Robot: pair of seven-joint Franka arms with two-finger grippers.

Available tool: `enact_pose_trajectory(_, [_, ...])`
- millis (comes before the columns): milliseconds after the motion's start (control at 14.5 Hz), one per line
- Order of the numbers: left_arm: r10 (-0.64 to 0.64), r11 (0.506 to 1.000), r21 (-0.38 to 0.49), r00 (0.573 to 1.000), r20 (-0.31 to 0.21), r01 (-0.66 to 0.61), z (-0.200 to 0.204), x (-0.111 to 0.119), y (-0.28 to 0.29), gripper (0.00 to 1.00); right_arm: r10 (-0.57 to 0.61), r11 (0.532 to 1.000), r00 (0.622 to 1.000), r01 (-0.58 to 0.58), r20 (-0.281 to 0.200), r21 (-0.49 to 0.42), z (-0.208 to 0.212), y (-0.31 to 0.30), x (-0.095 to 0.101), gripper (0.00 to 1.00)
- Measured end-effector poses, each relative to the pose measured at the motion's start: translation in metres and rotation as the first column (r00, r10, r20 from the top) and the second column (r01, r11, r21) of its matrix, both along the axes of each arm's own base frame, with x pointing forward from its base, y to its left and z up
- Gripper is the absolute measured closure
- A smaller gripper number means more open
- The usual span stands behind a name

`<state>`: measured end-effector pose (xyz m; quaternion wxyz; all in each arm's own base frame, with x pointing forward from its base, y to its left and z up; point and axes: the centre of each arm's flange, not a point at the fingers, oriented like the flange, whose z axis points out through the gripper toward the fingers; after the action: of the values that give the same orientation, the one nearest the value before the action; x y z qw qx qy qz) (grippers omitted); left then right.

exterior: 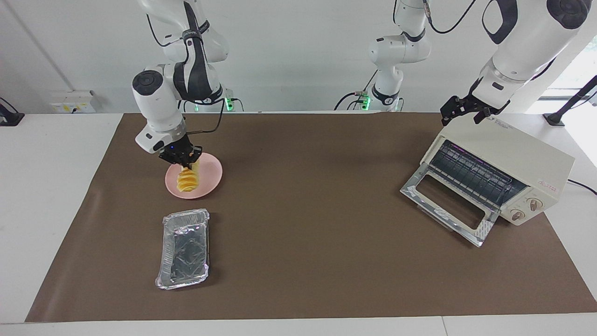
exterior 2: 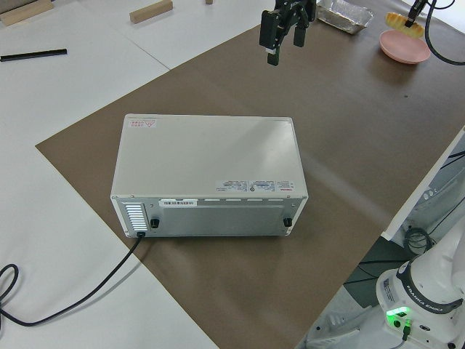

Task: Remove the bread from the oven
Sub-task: 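Carry the bread roll onto the pink plate with the right gripper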

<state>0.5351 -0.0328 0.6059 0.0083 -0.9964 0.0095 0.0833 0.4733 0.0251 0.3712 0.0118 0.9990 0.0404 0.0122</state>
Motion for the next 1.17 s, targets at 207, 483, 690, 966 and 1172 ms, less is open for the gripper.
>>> enact_pose_trajectory(207, [0.000, 1.000, 0.000, 1.000, 0.000, 0.000, 0.000, 0.000, 0.000, 0.00, 0.004, 1.000, 1.000, -0.004, 0.026, 0.000, -0.027, 0.000, -0.028, 0.91])
enact_pose_trajectory(483, [0.000, 1.000, 0.000, 1.000, 0.000, 0.000, 0.000, 0.000, 0.000, 0.00, 0.005, 1.000, 1.000, -0.005, 0.025, 0.001, -0.042, -0.001, -0.039, 0.91])
enact_pose_trajectory(690, [0.000, 1.000, 0.000, 1.000, 0.000, 0.000, 0.000, 0.000, 0.000, 0.00, 0.005, 1.000, 1.000, -0.005, 0.024, 0.001, -0.044, -0.001, -0.040, 0.91])
enact_pose_trajectory(966, [0.000, 1.000, 0.000, 1.000, 0.000, 0.000, 0.000, 0.000, 0.000, 0.00, 0.006, 1.000, 1.000, -0.006, 0.011, -0.001, -0.041, 0.000, -0.041, 0.56])
enact_pose_trajectory(1172, [0.000, 1.000, 0.000, 1.000, 0.000, 0.000, 0.000, 0.000, 0.000, 0.00, 0.007, 1.000, 1.000, -0.007, -0.021, -0.006, -0.004, 0.003, -0.026, 0.24])
